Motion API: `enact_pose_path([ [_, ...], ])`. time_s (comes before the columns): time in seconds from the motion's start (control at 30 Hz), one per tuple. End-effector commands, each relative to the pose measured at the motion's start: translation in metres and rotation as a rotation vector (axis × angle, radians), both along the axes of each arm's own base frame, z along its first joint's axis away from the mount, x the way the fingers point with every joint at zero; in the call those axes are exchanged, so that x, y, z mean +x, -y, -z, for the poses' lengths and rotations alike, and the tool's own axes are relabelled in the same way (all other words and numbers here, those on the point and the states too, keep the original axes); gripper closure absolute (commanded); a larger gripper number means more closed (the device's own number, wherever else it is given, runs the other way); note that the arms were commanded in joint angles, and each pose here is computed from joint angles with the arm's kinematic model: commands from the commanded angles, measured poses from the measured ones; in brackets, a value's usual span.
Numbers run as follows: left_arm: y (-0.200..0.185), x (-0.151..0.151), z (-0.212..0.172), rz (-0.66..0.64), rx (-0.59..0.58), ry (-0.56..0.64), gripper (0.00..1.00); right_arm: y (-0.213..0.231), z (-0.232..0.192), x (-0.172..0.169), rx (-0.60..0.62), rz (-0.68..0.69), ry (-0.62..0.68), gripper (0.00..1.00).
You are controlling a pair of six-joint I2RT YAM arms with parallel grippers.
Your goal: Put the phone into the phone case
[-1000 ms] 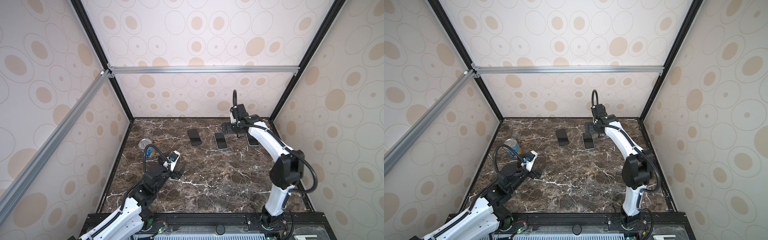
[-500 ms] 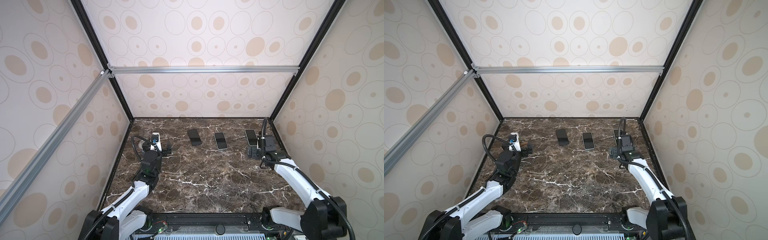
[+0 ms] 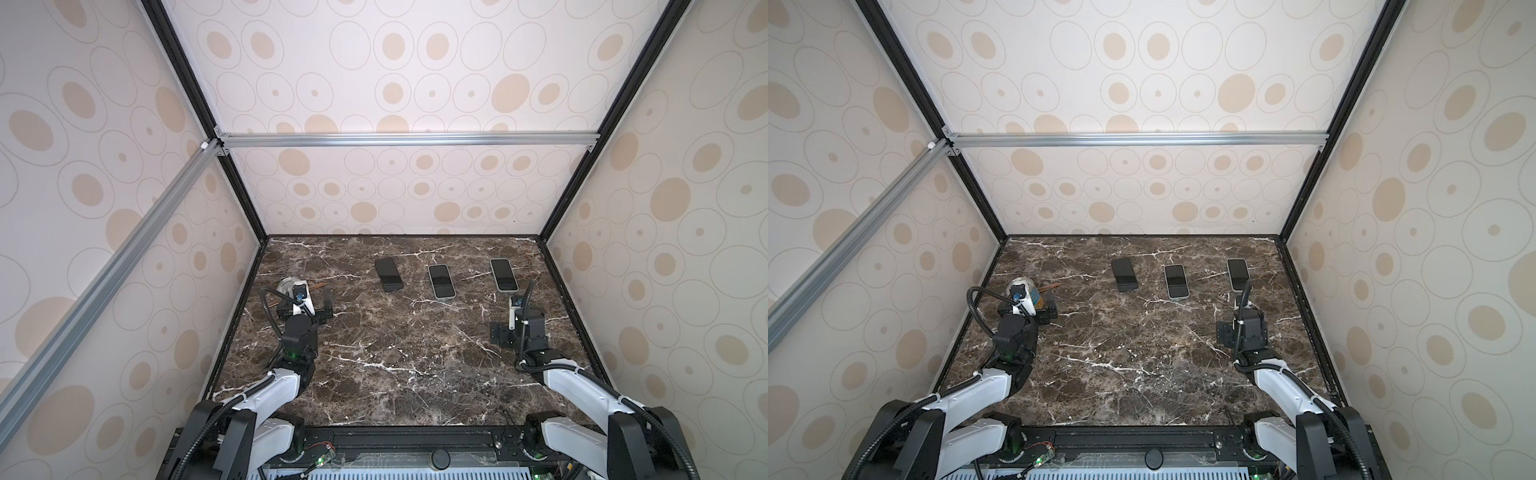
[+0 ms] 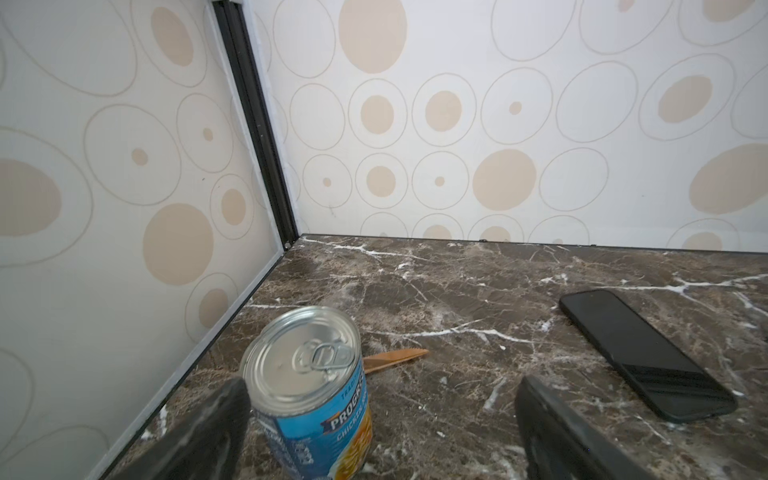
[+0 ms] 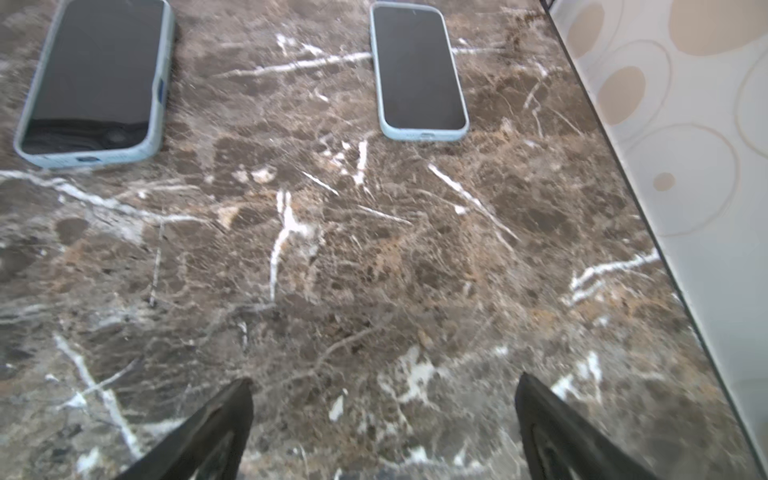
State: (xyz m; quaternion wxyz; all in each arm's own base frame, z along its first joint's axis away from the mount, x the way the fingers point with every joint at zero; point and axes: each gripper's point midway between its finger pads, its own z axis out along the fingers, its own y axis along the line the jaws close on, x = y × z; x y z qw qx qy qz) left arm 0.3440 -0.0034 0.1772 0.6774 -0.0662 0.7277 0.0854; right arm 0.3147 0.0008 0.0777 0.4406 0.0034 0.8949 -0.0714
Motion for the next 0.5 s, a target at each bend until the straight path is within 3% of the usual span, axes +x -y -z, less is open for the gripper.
enact_pose_path([
  [0.0,-0.007,-0.006,-0.017,-0.023,-0.018,0.130,0.01,-0.015,-0.023,0.022,0.022,-0.084,0.132,0.00],
  [0.2,-0.012,-0.001,0.012,-0.061,0.073,0.010,0.01,-0.022,-0.028,0.028,0.018,-0.136,0.178,0.00],
  [0.47,-0.018,0.002,0.016,-0.088,0.131,0.058,0.01,-0.038,-0.038,0.035,0.032,-0.231,0.286,0.00],
])
